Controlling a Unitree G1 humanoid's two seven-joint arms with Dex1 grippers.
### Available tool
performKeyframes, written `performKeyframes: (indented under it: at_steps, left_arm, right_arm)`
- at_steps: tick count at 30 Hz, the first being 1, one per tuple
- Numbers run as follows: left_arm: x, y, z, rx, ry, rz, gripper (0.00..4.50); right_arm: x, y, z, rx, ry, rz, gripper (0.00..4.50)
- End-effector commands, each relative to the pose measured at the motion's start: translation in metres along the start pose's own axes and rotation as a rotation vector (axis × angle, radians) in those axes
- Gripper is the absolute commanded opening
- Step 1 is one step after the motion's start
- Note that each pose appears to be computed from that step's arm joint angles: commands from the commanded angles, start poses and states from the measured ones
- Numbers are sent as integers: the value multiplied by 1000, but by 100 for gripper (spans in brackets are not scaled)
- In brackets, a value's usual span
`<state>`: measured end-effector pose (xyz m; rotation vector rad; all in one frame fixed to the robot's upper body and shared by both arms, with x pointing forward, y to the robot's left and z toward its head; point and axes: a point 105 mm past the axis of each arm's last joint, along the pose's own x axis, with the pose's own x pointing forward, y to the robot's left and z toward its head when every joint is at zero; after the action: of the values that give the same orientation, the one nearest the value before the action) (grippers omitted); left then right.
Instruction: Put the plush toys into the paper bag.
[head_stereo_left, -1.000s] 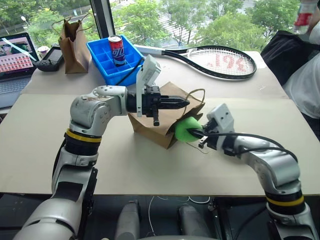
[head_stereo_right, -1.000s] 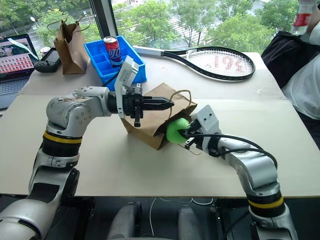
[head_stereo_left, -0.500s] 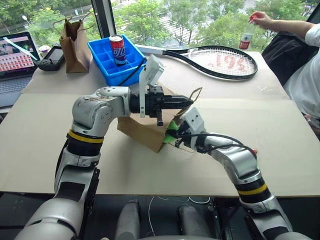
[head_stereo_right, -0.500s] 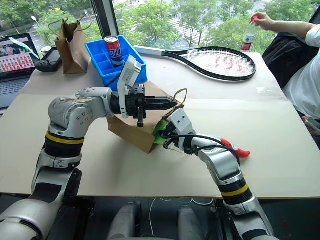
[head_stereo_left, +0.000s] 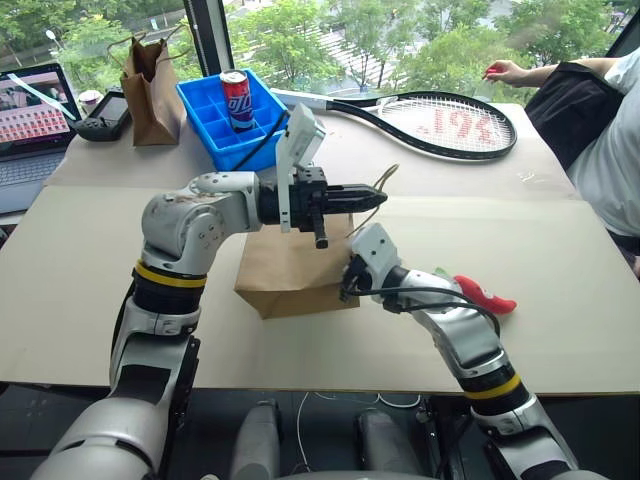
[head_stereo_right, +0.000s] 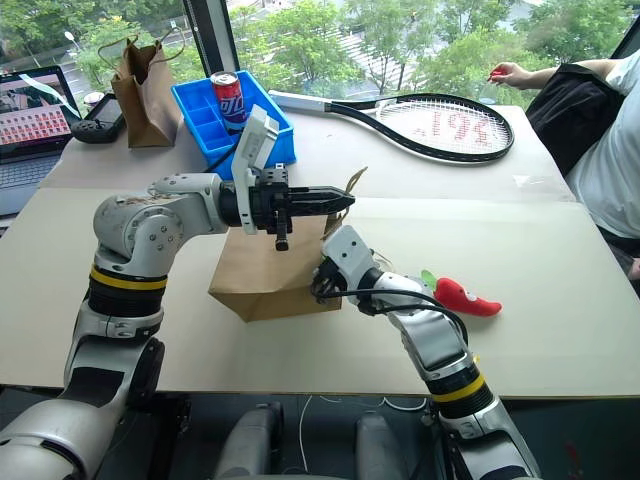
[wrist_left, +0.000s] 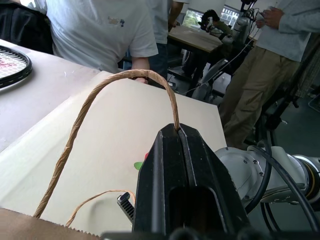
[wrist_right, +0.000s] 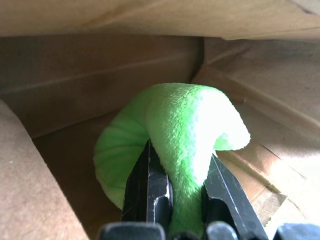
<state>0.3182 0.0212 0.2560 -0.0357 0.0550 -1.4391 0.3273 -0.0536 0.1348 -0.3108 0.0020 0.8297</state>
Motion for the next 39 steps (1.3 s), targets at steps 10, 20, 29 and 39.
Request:
performKeyframes:
  at_steps: [10, 20, 29, 39]
  left_arm:
    - [42, 5, 27, 116, -95, -47, 0]
    - [44, 2, 28, 116, -111, -52, 0]
    - [18, 1, 10, 61, -75, 33, 0]
    - [-8, 6, 11, 46, -78, 143, 0]
  right_arm:
    - [-29, -7, 27, 56, -136, -155, 5]
    - [-18, -17, 12, 68, -100, -240, 5]
    - [12, -4, 2, 104, -93, -132, 5]
    - [25, -10, -3, 179, -129, -105, 5]
